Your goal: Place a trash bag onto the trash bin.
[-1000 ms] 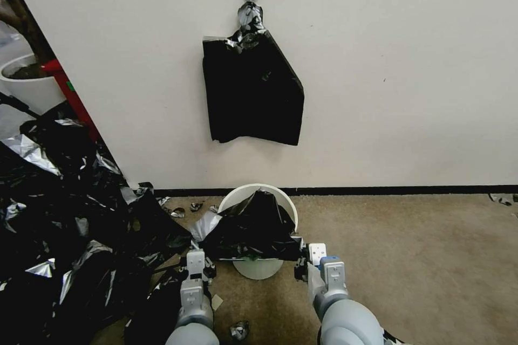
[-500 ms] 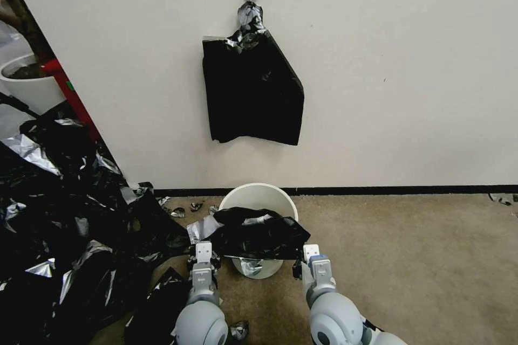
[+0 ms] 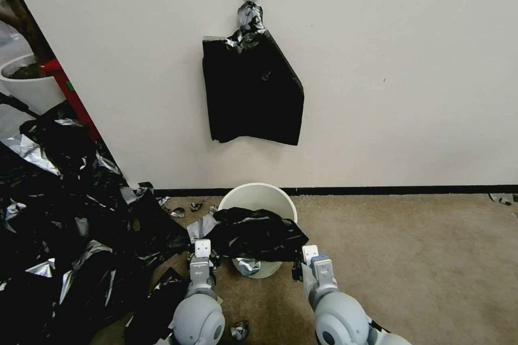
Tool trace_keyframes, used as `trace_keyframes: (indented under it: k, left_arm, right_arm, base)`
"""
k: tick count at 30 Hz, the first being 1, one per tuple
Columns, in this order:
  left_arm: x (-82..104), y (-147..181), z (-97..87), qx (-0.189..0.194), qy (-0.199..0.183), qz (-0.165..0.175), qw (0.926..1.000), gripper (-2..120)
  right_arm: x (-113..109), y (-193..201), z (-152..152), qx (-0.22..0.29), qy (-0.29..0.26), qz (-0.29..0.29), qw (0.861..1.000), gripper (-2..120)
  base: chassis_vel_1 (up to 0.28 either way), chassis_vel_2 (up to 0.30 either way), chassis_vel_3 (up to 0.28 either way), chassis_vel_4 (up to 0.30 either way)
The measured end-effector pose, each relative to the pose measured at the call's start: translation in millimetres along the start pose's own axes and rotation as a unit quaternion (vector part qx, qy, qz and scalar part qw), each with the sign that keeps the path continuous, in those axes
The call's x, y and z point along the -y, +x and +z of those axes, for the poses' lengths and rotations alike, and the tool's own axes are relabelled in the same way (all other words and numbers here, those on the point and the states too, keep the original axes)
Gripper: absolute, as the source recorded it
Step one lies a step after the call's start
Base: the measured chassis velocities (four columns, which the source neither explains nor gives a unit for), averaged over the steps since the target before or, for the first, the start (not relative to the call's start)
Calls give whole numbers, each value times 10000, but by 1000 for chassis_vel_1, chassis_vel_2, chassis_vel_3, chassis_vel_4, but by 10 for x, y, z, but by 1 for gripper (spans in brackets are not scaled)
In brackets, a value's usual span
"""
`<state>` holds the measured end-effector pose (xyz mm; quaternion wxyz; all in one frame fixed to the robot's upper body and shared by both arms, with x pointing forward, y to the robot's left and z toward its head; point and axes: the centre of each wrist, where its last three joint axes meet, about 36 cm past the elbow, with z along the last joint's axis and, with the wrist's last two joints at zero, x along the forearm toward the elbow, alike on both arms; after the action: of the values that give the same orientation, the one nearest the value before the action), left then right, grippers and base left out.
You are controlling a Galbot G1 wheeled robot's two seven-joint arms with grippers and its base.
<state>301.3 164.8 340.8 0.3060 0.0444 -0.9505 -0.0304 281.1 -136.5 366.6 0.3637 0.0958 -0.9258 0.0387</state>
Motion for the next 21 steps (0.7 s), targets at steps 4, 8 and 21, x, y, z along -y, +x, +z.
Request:
trace_keyframes:
  k: [4,8,21]
  left_arm:
    - [-140,163,-25,-69,-266,96,9996,40]
    - [-259,327,-49,-1,-493,35,9988,55]
    - [-555,596,-294,2069,-452,306,9768,97]
  right_arm:
    - [-36,315,6,105,15,-96,9999,43]
    - [-34,587,-20,274,-25,-161,9995,59]
    - [313,593,-593,2408,-498,-762,9663,99]
  base:
    - [0,0,0,0]
    - [0,0,0,0]
    - [0,0,0,0]
